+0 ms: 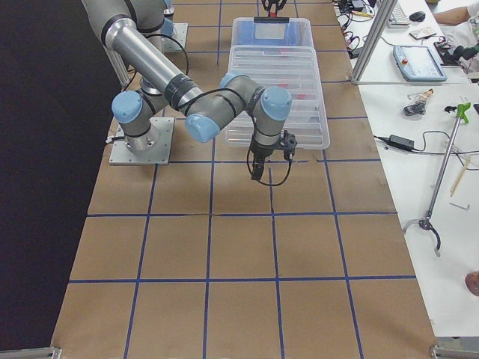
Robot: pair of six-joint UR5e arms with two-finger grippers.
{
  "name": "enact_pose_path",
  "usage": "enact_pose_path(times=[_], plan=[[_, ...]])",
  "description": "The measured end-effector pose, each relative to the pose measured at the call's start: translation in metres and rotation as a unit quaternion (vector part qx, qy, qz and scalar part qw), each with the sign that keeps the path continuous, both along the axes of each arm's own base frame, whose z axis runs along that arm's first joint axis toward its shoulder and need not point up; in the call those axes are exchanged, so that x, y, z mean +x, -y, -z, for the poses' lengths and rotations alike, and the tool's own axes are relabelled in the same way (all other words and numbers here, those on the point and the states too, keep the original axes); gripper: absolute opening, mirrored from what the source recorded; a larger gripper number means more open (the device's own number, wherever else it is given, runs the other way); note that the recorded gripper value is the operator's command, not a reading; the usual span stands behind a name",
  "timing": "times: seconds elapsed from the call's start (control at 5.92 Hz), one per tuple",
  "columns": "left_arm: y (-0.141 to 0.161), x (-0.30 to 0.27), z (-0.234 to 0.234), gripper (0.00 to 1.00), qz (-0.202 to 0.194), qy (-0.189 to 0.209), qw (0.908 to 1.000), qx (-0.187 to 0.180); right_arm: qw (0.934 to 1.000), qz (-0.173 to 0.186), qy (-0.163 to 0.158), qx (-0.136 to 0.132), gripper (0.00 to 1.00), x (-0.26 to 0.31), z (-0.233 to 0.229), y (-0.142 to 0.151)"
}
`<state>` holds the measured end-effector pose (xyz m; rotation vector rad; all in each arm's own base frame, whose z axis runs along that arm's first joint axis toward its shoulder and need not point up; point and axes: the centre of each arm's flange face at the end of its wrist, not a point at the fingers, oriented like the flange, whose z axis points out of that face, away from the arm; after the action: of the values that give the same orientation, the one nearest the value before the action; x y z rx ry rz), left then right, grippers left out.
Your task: Place red block in blue tray from box
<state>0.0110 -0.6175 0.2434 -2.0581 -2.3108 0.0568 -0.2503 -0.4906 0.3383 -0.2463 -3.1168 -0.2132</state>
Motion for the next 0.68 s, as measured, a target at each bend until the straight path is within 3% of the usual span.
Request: enact_pose_path(times=[0.34,0.51,0.68], plan=[[-0.001,0.001,0.024,0.19,-0.002,0.000,0.9999,0.011,0.9992,0.035,0.019,-0.011,1.00,0.015,0.005,0.001],[-0.001,0.005,0.031,0.27,-0.006,0.001,0.9998,0.018,0.9988,0.040,0.024,-0.017,1.00,0.026,0.003,0.005],[-0.001,0.013,0.038,0.87,-0.013,0.000,0.9996,0.026,0.9989,0.031,0.027,-0.021,1.00,0.042,0.001,0.011]])
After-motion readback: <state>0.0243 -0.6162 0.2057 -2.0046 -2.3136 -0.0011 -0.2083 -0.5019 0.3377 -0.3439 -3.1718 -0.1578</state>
